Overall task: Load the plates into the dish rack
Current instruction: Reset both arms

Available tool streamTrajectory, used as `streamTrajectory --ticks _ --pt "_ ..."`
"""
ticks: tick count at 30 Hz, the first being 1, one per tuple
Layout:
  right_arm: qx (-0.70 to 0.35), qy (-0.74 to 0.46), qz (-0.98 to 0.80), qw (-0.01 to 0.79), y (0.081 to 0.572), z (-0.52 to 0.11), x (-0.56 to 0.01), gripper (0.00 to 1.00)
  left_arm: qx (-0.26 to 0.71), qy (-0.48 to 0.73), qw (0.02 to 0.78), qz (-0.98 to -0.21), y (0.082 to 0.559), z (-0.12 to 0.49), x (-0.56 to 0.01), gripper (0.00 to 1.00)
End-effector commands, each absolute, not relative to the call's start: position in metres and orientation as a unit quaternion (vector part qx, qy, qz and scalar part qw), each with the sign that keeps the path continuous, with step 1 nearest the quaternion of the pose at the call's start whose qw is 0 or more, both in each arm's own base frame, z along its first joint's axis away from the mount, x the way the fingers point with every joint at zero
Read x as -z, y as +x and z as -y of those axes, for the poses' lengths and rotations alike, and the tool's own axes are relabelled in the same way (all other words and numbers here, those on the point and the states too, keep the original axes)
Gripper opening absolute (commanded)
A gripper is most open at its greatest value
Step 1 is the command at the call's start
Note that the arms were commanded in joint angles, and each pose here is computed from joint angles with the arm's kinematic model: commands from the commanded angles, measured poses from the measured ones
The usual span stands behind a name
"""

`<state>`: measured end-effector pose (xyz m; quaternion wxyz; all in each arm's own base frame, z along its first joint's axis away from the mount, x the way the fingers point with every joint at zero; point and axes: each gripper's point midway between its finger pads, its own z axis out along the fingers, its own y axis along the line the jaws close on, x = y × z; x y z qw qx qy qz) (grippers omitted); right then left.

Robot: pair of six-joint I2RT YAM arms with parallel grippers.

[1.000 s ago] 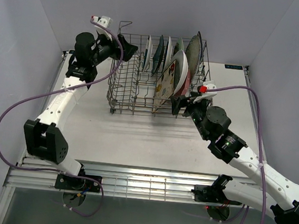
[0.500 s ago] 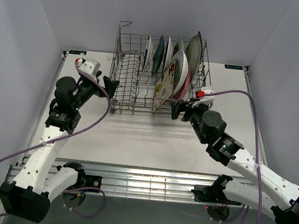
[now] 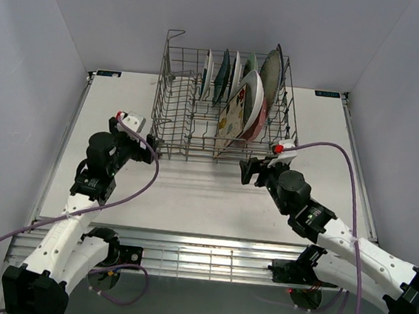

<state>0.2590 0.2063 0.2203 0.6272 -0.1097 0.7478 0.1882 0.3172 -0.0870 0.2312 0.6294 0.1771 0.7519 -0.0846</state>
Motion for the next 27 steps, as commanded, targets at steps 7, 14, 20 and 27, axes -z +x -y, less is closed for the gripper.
streamTrajectory --ticks 7,14,20,27 --pt "-0.236 -0.080 -0.718 0.650 0.253 -0.205 -0.240 0.90 0.124 0.215 0.646 -0.722 0.293 0.098 -0.238 0.98" --pt "-0.241 -0.075 -0.711 0.656 0.248 -0.200 -0.242 0.90 0.162 0.253 0.643 -0.704 0.277 0.113 -0.233 0.98" --pt "-0.242 -0.073 -0.712 0.656 0.248 -0.198 -0.240 0.90 0.171 0.265 0.651 -0.691 0.268 0.117 -0.238 0.98" --pt "-0.253 -0.077 -0.706 0.657 0.243 -0.199 -0.244 0.90 0.170 0.258 0.657 -0.688 0.268 0.116 -0.241 0.98"
